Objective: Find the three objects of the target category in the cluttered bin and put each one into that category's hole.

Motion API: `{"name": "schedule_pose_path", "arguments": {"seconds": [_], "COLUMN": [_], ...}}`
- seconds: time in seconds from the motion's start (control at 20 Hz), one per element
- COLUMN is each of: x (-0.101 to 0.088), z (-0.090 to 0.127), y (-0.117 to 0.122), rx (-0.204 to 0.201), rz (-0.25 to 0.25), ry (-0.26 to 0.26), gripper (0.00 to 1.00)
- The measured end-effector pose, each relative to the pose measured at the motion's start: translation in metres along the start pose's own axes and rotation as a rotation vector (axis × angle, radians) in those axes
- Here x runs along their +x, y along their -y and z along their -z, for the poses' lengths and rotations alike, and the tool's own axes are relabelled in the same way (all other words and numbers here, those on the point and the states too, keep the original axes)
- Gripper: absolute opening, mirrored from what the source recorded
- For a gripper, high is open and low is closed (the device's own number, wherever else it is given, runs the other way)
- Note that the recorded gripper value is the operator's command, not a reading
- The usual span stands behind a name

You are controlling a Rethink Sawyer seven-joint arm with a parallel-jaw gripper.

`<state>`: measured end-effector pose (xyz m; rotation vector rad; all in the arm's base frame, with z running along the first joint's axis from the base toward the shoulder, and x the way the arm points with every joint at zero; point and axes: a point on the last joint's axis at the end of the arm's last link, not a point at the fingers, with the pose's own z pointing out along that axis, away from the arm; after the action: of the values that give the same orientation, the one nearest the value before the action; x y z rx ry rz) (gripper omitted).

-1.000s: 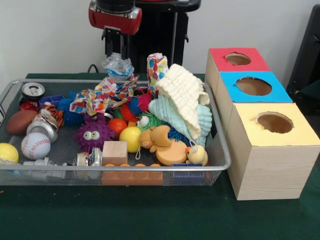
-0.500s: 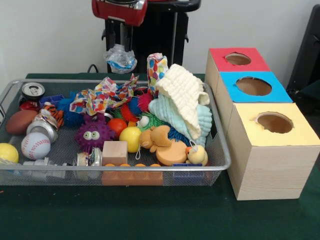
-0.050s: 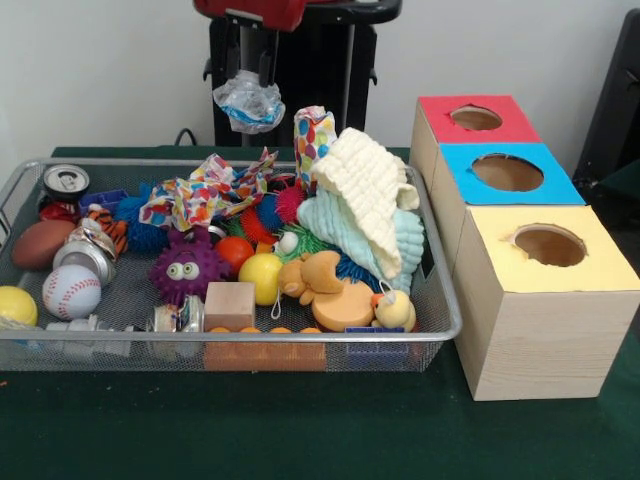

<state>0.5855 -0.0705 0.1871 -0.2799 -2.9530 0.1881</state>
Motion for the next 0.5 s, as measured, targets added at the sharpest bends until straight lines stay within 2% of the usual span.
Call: {"name": "schedule_pose_path", "arguments": {"seconds": [0.5], "x": [-0.034], "z": [0.033], "y": [-0.004], "rx": [0.003], "rz": [-0.008], "ry": [0.019], "gripper": [0.00]}}
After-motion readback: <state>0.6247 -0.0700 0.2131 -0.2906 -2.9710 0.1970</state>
